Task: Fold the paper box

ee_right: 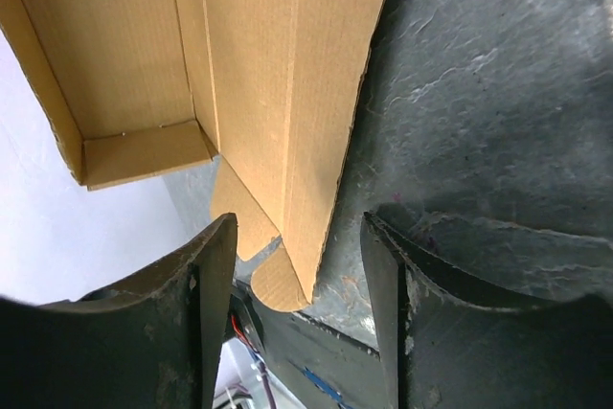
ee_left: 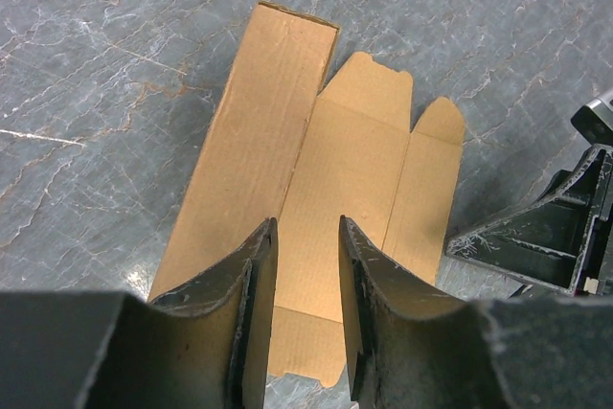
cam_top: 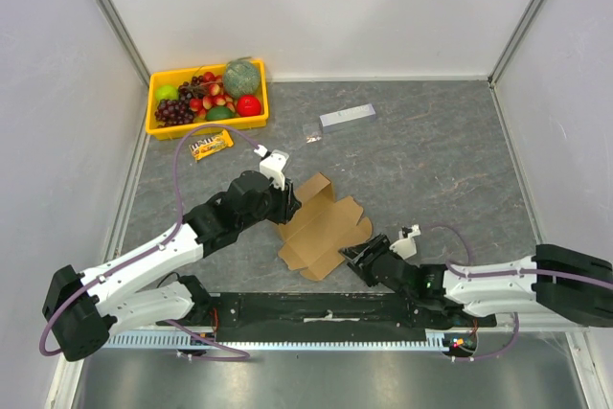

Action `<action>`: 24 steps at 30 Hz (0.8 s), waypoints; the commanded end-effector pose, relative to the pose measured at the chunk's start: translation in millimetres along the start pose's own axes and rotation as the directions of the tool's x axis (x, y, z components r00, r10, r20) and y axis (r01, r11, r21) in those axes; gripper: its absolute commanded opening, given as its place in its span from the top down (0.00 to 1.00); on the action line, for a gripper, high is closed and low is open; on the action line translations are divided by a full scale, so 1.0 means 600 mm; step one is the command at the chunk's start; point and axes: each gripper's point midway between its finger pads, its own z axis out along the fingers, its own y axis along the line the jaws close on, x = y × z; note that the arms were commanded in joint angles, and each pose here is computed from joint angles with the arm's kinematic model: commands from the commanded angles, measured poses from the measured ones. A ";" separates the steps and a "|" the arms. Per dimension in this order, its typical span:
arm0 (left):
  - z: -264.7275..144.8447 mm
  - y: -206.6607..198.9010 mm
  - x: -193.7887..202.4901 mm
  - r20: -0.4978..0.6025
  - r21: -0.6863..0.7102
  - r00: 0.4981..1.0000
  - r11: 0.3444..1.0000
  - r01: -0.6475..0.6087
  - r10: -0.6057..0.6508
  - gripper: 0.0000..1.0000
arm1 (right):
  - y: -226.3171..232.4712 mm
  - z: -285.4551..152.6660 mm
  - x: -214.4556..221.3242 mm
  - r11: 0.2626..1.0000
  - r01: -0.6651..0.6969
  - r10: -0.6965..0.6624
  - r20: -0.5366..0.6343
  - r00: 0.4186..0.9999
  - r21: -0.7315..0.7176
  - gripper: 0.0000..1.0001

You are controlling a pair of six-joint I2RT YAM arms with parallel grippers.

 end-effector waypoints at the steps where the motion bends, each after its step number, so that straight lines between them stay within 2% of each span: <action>1: -0.001 0.002 -0.015 0.041 -0.008 0.999 1.000 0.023 -0.022 0.62 | -0.073 0.012 -0.046 0.994 0.036 -0.050 0.136 0.989 0.101 0.39; 6: 0.000 0.007 -0.008 0.033 -0.017 0.999 1.000 0.025 -0.025 0.62 | -0.079 0.021 -0.057 0.997 0.024 -0.037 0.177 0.984 0.078 0.46; 18: 0.001 0.012 -0.009 0.035 -0.031 0.999 0.999 0.019 -0.018 0.61 | -0.057 0.043 -0.061 0.996 0.091 -0.086 0.238 0.968 -0.012 0.61; 24: -0.006 0.015 -0.017 0.049 -0.036 0.999 0.999 0.023 -0.022 0.62 | -0.051 0.044 -0.071 0.985 0.164 -0.145 0.272 0.951 -0.048 0.76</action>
